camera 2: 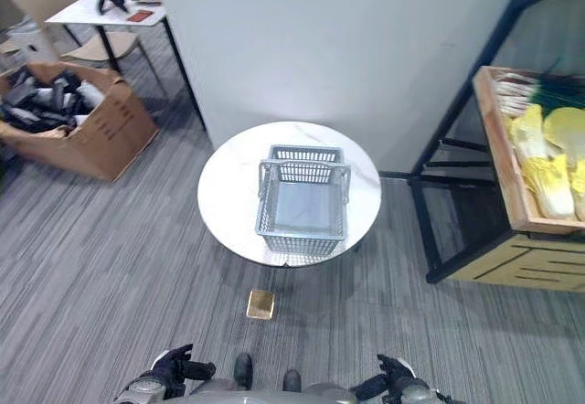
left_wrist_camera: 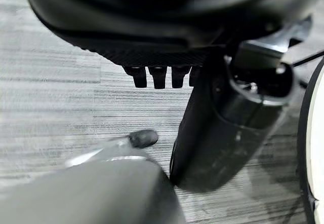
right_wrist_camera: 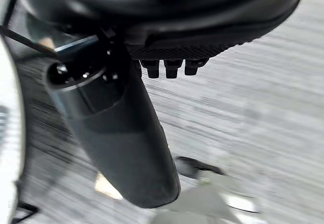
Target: Get the vegetables into the basket
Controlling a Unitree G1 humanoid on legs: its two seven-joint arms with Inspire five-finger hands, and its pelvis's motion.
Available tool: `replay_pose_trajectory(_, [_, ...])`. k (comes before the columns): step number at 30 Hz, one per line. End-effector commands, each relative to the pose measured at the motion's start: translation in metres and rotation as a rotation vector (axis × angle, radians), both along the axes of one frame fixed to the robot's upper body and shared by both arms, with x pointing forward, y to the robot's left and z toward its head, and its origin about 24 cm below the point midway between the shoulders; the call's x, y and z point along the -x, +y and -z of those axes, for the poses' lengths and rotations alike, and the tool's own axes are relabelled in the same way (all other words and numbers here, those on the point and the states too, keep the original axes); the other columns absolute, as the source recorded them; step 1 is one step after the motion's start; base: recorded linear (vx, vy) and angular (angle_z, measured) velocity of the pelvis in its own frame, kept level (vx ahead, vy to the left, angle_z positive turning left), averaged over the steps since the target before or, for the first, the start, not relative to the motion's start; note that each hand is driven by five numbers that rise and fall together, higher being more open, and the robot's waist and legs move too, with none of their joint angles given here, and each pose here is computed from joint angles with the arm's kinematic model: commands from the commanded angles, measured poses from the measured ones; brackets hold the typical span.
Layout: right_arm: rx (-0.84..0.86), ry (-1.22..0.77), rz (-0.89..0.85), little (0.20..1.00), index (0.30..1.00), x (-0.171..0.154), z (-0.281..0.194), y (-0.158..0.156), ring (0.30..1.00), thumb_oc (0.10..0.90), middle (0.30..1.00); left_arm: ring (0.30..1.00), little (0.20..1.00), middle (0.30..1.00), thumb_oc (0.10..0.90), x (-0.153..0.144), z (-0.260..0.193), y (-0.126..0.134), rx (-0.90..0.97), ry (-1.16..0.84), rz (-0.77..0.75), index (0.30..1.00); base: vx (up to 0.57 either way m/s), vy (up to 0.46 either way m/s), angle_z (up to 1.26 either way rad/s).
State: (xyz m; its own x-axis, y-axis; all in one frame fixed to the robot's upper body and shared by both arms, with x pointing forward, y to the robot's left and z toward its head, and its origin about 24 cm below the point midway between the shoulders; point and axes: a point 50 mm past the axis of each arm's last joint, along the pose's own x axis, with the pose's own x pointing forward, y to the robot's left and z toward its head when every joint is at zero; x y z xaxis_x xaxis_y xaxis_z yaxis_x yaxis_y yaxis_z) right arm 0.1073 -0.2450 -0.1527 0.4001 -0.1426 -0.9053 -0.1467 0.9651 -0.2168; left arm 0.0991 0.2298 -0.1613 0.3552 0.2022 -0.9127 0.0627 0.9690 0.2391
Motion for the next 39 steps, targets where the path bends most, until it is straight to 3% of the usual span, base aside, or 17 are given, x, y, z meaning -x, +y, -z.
replay_pose_trajectory(1, [0.023, -0.210, -0.076, 1.000, 1.000, -0.053, -0.023, 0.000, 1.000, 0.900, 1.000, 1.000, 1.000, 1.000, 0.900, 0.024, 0.002, 0.013, -0.069, 0.084, 0.018, 1.000, 0.06, 0.059, -0.02])
replay_pose_trajectory(2, [0.023, -0.210, -0.076, 1.000, 1.000, -0.053, -0.023, 0.000, 1.000, 0.900, 1.000, 1.000, 1.000, 1.000, 0.900, 0.024, 0.002, 0.013, -0.069, 0.084, 0.018, 1.000, 0.04, 0.048, -0.11])
replay_pose_trajectory(5, [0.097, -0.545, -0.183, 1.000, 1.000, -0.121, -0.084, -0.009, 1.000, 0.900, 1.000, 1.000, 1.000, 1.000, 0.900, 0.035, 0.002, 0.020, -0.088, 0.108, 0.004, 1.000, 0.12, 0.145, -0.06])
replay_pose_trajectory(9, [0.163, -0.719, -0.235, 1.000, 1.000, -0.159, -0.127, -0.015, 1.000, 0.900, 1.000, 1.000, 1.000, 1.000, 0.900, 0.036, 0.003, 0.018, -0.078, 0.109, -0.007, 1.000, 0.05, 0.073, -0.18])
replay_pose_trajectory(11, [0.228, -0.909, -0.327, 1.000, 1.000, -0.191, -0.180, -0.013, 1.000, 0.900, 1.000, 1.000, 1.000, 1.000, 0.900, 0.041, 0.003, 0.021, -0.084, 0.126, -0.014, 1.000, 0.05, 0.068, -0.04])
replay_pose_trajectory(12, [0.228, -0.909, -0.327, 1.000, 1.000, -0.191, -0.180, -0.013, 1.000, 0.900, 1.000, 1.000, 1.000, 1.000, 0.900, 0.041, 0.003, 0.021, -0.084, 0.126, -0.014, 1.000, 0.04, 0.043, -0.03])
replay_pose_trajectory(14, [0.293, -1.097, -0.390, 1.000, 1.000, -0.217, -0.234, -0.004, 1.000, 0.900, 1.000, 1.000, 1.000, 1.000, 0.900, 0.041, 0.002, 0.024, -0.090, 0.126, -0.038, 1.000, 0.03, 0.040, -0.05])
replay_pose_trajectory(20, [0.329, -1.347, -0.487, 1.000, 1.000, -0.244, -0.314, 0.020, 1.000, 0.900, 1.000, 1.000, 1.000, 1.000, 0.900, 0.042, 0.002, 0.024, -0.088, 0.131, -0.055, 1.000, 0.06, 0.034, 0.00])
replay_pose_trajectory(28, [0.462, -1.412, -0.650, 1.000, 1.000, -0.272, -0.378, 0.043, 1.000, 0.900, 1.000, 1.000, 1.000, 1.000, 0.900, 0.035, 0.000, 0.030, -0.101, 0.113, -0.075, 1.000, 0.02, 0.021, 0.05])
replay_pose_trajectory(35, [0.526, -1.325, -0.622, 1.000, 1.000, -0.294, -0.386, 0.045, 1.000, 0.900, 1.000, 1.000, 1.000, 1.000, 0.900, 0.030, -0.003, 0.037, -0.113, 0.091, -0.118, 1.000, 0.04, 0.043, 0.18])
replay_pose_trajectory(39, [0.558, -1.237, -0.560, 1.000, 1.000, -0.308, -0.383, 0.045, 1.000, 0.900, 1.000, 1.000, 1.000, 1.000, 0.900, 0.011, -0.007, 0.039, -0.113, 0.032, -0.125, 1.000, 0.00, 0.030, 0.21])
